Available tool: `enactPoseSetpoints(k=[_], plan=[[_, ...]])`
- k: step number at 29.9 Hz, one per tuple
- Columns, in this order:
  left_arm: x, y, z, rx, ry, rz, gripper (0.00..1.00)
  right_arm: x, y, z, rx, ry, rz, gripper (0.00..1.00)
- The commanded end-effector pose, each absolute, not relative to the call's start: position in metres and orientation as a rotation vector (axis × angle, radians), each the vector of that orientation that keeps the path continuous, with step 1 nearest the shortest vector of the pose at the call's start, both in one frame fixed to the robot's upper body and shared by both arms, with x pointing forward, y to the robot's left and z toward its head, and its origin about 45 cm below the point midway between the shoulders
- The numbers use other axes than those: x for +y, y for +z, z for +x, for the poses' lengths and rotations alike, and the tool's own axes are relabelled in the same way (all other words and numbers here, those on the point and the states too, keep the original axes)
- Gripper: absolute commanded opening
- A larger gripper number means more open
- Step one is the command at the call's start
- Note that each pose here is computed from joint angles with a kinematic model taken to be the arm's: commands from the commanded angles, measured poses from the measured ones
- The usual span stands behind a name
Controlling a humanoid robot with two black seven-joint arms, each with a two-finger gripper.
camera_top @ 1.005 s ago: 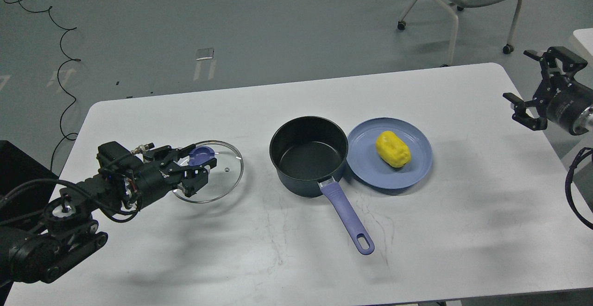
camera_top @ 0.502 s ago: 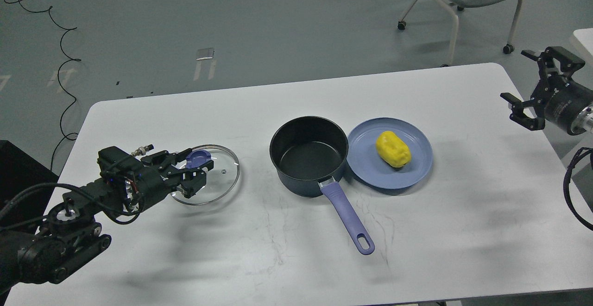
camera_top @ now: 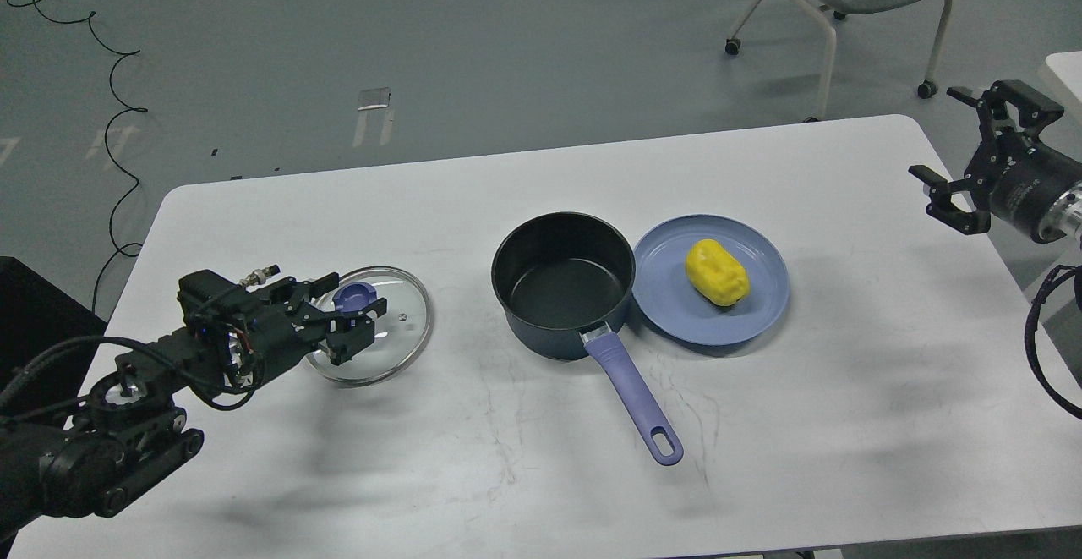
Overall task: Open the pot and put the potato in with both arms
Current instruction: 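Release the lid and raise the left arm away, then reach the right gripper to the yellow potato on the blue plate and grasp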
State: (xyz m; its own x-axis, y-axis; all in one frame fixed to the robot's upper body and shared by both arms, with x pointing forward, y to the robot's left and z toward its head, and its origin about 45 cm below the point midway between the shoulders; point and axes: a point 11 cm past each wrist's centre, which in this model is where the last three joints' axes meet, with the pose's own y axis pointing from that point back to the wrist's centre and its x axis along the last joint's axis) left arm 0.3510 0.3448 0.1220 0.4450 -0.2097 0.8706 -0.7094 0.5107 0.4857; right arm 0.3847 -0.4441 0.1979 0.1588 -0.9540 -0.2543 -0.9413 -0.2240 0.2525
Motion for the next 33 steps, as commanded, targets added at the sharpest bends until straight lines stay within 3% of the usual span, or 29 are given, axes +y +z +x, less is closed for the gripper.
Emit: enactPoseSetpoints(k=[1,7,10,15,19,26,33], plan=[[0.345,0.12,0.349,-1.095,0.386,1.025,0.94,-0.444,0.2,0.386,-1.933,-0.557,2.368,1.0],[0.34,0.136,0.36,-1.052,0.491,0.953,0.97,-0.437,0.209,0.392,-1.906,-0.521,2.4,1.0],[0.329,0.171,0.383,-1.012,0.63,0.817,0.97,-0.424,0.219,0.399,-1.816,-0.426,2.43,1.0],[0.319,0.269,0.445,-0.842,0.978,0.546,0.98,-0.373,0.227,0.401,-1.358,-0.003,2.417,1.0],[0.304,0.312,0.466,-0.608,1.044,0.331,0.98,-0.347,0.232,0.399,-1.101,0.28,2.343,0.98],[0.292,0.328,0.49,0.009,1.241,0.108,0.98,-0.303,0.224,0.392,-0.589,0.974,2.026,0.96],[0.287,0.32,0.489,0.057,1.231,0.103,0.98,-0.285,0.184,0.381,-0.407,1.021,1.971,0.96]])
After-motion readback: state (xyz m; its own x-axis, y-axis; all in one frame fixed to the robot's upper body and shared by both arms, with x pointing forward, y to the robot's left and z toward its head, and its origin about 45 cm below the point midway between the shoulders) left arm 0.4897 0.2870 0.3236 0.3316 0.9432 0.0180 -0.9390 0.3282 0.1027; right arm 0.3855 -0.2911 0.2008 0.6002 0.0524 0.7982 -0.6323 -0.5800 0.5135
